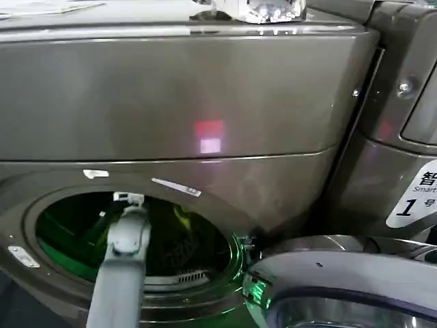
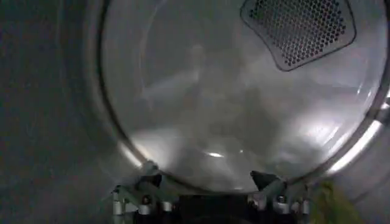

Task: Grasp the clothes from the dryer.

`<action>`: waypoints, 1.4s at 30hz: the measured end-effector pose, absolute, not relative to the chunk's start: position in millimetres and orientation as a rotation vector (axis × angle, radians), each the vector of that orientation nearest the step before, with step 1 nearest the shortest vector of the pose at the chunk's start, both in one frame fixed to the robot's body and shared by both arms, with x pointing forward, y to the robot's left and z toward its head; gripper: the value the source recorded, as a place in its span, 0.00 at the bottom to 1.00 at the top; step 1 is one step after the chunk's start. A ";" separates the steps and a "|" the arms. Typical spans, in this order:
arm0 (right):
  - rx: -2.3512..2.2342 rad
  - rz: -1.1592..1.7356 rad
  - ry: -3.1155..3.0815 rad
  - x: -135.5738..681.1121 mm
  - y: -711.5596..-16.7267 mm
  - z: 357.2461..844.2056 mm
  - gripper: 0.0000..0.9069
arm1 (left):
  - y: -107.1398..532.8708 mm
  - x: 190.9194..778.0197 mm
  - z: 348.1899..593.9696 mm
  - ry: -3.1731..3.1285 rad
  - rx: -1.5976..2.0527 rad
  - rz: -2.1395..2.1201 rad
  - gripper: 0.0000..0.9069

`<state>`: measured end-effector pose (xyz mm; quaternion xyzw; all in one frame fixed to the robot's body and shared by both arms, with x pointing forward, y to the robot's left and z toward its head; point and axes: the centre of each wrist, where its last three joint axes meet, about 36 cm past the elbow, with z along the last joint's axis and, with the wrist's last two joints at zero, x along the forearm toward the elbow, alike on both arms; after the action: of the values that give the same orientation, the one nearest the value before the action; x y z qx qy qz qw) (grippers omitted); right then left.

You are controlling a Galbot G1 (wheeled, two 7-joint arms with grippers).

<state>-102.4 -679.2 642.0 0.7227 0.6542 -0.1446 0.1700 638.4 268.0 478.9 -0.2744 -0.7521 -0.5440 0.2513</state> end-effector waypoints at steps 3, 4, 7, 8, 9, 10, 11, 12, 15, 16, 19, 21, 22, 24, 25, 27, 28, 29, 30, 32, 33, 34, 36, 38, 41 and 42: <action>2.053 -0.416 1.859 -102.0 -678.8 642.7 1.00 | 271.4 643.4 481.8 -1.912 -0.841 -1.508 1.00; 2.053 -0.417 1.860 -101.9 -678.8 642.7 1.00 | 272.6 644.9 482.4 -1.873 -0.863 -1.513 1.00; 2.053 -0.421 1.860 -101.6 -678.6 643.0 1.00 | 273.7 649.8 484.5 -1.784 -0.918 -1.522 1.00; 2.052 -0.421 1.861 -101.1 -678.4 643.1 1.00 | 273.1 651.6 486.1 -1.765 -0.933 -1.522 1.00; 2.051 -0.422 1.862 -100.6 -678.2 643.1 1.00 | 272.1 653.1 486.7 -1.749 -0.947 -1.520 1.00; 2.050 -0.423 1.862 -100.4 -677.9 643.2 1.00 | 270.7 654.6 486.4 -1.733 -0.963 -1.516 1.00; 2.051 -0.424 1.862 -100.5 -677.5 643.1 1.00 | 269.1 655.7 485.7 -1.720 -0.978 -1.509 1.00; 2.052 -0.424 1.863 -100.7 -677.4 642.7 1.00 | 267.7 656.8 485.2 -1.708 -0.989 -1.505 1.00; 2.053 -0.426 1.867 -100.2 -677.0 641.7 1.00 | 262.0 660.8 485.0 -1.672 -1.020 -1.499 1.00; 2.053 -0.426 1.867 -99.8 -677.0 641.4 1.00 | 260.5 662.2 484.7 -1.659 -1.027 -1.499 1.00; 2.050 -0.424 1.871 -97.8 -677.4 640.1 1.00 | 258.5 666.1 482.1 -1.618 -1.037 -1.495 1.00; 2.046 -0.425 1.874 -96.1 -677.2 640.1 1.00 | 259.2 669.2 480.9 -1.601 -1.039 -1.492 1.00; 2.045 -0.424 1.874 -95.7 -677.4 640.1 1.00 | 259.9 670.7 480.6 -1.595 -1.039 -1.491 1.00; 2.043 -0.424 1.876 -94.1 -677.9 640.1 1.00 | 260.7 673.5 478.9 -1.576 -1.040 -1.494 1.00; 2.041 -0.424 1.875 -93.3 -678.0 640.6 1.00 | 261.5 675.0 477.8 -1.567 -1.041 -1.493 1.00; 2.039 -0.423 1.875 -92.4 -678.5 641.2 1.00 | 262.9 676.8 474.0 -1.552 -1.045 -1.485 1.00; 2.039 -0.423 1.876 -92.1 -678.6 641.1 1.00 | 263.4 678.1 473.0 -1.549 -1.047 -1.481 1.00; 2.038 -0.424 1.878 -91.7 -678.7 640.8 1.00 | 264.0 679.3 472.0 -1.548 -1.050 -1.476 1.00; 2.039 -0.423 1.879 -91.5 -678.7 640.5 1.00 | 264.7 680.7 470.9 -1.546 -1.054 -1.470 1.00; 2.039 -0.423 1.879 -91.6 -678.5 640.1 1.00 | 265.4 682.8 468.0 -1.546 -1.061 -1.459 1.00; 2.040 -0.424 1.880 -91.5 -678.3 639.8 1.00 | 265.6 683.7 465.9 -1.548 -1.066 -1.451 1.00; 2.040 -0.423 1.881 -91.5 -678.2 639.4 1.00 | 265.7 684.5 464.0 -1.549 -1.072 -1.443 1.00; 2.038 -0.424 1.883 -90.2 -677.8 639.0 1.00 | 265.9 685.7 460.6 -1.553 -1.086 -1.429 1.00; 2.037 -0.422 1.885 -89.1 -677.9 638.3 1.00 | 266.1 686.2 457.3 -1.558 -1.104 -1.416 0.48; 2.035 -0.420 1.888 -87.6 -678.0 637.4 1.00 | 265.6 686.8 454.7 -1.563 -1.131 -1.395 0.00; 2.035 -0.419 1.888 -87.1 -678.2 637.0 1.00 | 265.6 687.1 454.9 -1.566 -1.140 -1.388 0.00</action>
<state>-87.1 -678.2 637.0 0.7147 0.6633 -0.1470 0.1665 687.1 265.6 454.9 -0.4442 -0.6105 -0.5411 0.3703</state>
